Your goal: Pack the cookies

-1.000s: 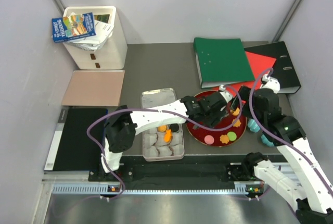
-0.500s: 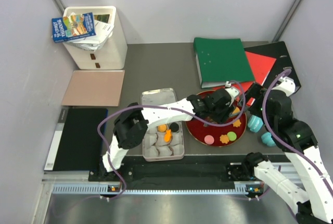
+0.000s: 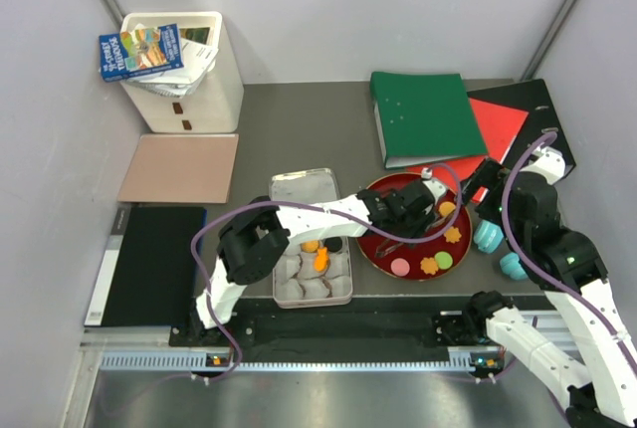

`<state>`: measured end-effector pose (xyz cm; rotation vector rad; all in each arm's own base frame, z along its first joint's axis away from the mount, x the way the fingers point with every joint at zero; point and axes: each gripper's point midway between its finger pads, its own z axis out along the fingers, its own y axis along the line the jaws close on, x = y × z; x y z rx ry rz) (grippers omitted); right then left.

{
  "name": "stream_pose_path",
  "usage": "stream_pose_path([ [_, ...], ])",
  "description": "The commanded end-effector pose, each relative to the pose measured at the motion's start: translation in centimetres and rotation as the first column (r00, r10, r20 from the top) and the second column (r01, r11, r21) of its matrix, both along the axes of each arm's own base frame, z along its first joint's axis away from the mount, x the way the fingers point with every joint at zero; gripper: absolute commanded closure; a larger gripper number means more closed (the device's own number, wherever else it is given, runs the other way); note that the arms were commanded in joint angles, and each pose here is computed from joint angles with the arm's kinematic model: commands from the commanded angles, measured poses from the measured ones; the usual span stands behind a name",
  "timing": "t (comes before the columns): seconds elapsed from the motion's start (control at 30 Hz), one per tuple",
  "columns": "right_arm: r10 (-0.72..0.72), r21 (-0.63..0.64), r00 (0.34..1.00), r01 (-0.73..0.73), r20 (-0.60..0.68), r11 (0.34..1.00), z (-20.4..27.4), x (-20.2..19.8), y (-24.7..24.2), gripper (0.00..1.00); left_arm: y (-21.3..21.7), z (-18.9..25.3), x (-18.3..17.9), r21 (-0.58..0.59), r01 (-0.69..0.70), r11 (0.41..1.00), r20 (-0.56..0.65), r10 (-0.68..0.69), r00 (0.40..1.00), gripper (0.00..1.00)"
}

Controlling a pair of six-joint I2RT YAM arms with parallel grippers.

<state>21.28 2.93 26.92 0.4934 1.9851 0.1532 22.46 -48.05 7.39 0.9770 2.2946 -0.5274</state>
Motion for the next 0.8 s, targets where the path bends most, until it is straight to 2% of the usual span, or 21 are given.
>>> stream_pose_path([
  [0.0, -0.010, 0.031, 0.999, 0.009, 0.046, 0.999, 1.1, 0.5, 0.1, 0.03, 0.1, 1.1, 0.7, -0.012, -0.006, 1.000, 0.040, 0.006, 0.999, 0.42],
  [0.13, -0.007, 0.027, 0.999, 0.006, 0.043, 1.000, 1.0, 0.5, 0.2, 0.03, -0.1, 1.0, 0.8, -0.009, -0.004, 1.000, 0.039, 0.004, 0.999, 0.46],
  [0.33, -0.005, 0.021, 0.999, 0.004, 0.038, 1.000, 0.9, 0.5, 0.2, 0.03, 0.1, 1.2, 0.7, -0.003, 0.017, 1.000, 0.050, -0.017, 0.999, 0.44],
  [0.43, -0.001, 0.021, 0.999, 0.000, 0.033, 1.000, 0.7, 0.5, 0.3, 0.03, 0.1, 0.9, 0.8, 0.004, 0.022, 1.000, 0.045, -0.022, 0.999, 0.48],
  [0.6, 0.001, 0.014, 0.999, -0.002, 0.034, 1.000, 0.8, 0.6, 0.3, 0.03, 0.5, 1.3, 1.0, 0.016, 0.003, 1.000, 0.056, -0.004, 0.998, 0.62],
  [0.77, 0.004, 0.019, 0.999, -0.005, 0.049, 1.000, 1.1, 1.0, 0.4, 0.03, 2.3, 4.2, 1.9, 0.010, -0.050, 0.999, 0.110, 0.049, 0.993, 0.67],
])
